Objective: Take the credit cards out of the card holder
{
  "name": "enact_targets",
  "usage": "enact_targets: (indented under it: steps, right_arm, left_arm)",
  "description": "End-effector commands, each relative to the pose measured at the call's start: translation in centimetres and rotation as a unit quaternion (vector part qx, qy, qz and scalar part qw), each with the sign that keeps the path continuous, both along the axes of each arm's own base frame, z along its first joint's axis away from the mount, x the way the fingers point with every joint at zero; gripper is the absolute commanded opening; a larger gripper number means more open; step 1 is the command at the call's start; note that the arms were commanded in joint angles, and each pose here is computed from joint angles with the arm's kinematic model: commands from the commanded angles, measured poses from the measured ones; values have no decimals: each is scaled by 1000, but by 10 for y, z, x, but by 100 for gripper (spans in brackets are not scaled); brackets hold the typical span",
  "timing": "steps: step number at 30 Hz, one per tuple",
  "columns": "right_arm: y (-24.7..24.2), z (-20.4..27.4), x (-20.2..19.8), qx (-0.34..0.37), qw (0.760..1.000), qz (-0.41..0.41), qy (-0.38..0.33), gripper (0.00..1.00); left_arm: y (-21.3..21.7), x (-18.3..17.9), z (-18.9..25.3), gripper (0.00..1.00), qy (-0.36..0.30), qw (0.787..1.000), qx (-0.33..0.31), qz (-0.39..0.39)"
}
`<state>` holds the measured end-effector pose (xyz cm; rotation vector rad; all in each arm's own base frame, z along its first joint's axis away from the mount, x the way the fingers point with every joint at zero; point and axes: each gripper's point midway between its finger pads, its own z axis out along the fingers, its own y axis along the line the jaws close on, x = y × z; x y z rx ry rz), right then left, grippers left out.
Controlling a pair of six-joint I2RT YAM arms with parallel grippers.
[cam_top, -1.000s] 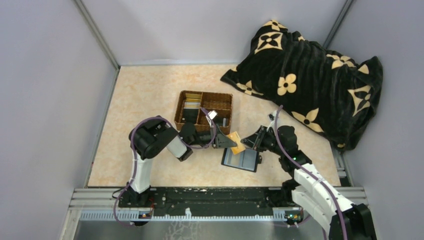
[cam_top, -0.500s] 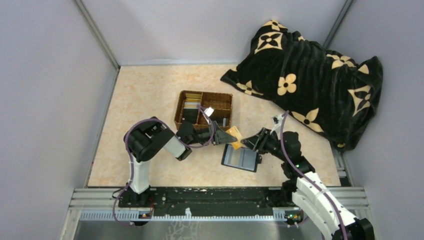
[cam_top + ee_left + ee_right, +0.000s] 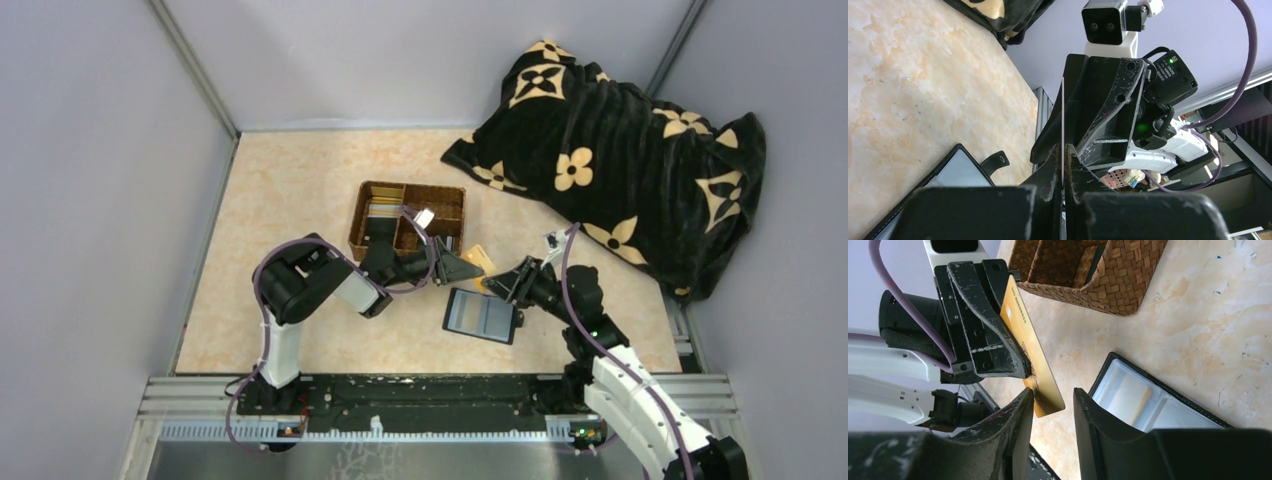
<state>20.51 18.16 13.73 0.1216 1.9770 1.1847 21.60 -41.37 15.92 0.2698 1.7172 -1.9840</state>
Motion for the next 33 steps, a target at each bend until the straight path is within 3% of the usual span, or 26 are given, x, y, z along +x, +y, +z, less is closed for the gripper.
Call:
enact_targets:
  steps: [1,4,7,16,25,28,33]
  right_arm:
    - [-1,21,8,13,999,-9,-48,35]
    - [-2,23,10,11,999,-11,-52,28]
    - [-3,23,12,7,999,-15,-52,27]
    - [-9,35,22,-66,994,-9,-84,46]
    - [4,42,21,-50,994,28,-95,42]
    - [8,42,18,-39,994,39,-94,32]
    - [7,45,17,-35,993,36,-103,0]
  left_arm:
    - [9,-8,46,0,-89,992,-86,8]
    - [9,-10,45,0,-87,993,-85,6]
    - [11,-11,45,0,-87,993,-85,5]
    - [18,-25,46,0,-93,992,-79,-14]
    - [19,-30,49,0,-101,991,-80,-23]
    - [17,-29,49,0,-99,991,-80,-28]
    - [15,-29,45,0,-92,992,-78,-35]
